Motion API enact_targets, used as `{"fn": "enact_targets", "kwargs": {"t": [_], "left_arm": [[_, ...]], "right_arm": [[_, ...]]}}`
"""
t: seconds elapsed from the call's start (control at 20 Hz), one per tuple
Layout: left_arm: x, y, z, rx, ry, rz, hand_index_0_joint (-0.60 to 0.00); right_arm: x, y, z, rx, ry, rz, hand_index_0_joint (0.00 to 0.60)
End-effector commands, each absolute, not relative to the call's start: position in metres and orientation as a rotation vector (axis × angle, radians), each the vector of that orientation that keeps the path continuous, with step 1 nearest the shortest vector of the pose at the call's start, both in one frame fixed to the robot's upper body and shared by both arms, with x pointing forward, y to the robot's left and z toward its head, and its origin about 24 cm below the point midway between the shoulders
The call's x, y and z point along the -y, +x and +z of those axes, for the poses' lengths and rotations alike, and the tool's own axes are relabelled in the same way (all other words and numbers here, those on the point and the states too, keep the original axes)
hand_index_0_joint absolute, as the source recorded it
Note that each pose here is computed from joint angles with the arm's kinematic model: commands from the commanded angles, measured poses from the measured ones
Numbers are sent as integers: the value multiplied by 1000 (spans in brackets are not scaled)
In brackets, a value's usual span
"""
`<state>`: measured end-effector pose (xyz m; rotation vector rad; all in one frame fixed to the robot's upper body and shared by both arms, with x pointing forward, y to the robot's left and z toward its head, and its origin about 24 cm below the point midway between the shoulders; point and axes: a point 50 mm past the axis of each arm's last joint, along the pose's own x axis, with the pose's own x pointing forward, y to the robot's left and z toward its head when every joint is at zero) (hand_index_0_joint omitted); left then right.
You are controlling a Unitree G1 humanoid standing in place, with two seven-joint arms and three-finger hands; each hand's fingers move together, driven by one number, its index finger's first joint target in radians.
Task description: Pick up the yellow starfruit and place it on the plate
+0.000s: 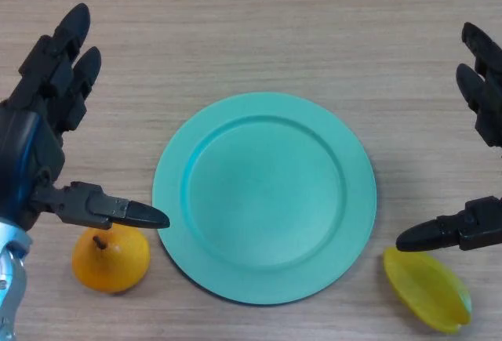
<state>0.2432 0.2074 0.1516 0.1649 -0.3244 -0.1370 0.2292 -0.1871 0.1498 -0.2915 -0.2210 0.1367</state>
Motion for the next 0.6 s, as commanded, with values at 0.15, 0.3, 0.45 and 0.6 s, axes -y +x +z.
{"fn": "enact_targets", "kwargs": {"t": [0.15,0.3,0.45,0.6], "left_arm": [[-222,230,189,564,228,-71,0],[-224,230,193,588,254,-50,0],[-225,230,192,584,270,-51,0],[-226,229,193,588,296,-39,0]], "right_arm": [[187,222,182,436,-307,111,0],[187,225,185,460,-309,110,0],[188,225,185,461,-307,109,0],[189,224,185,468,-321,104,0]]}}
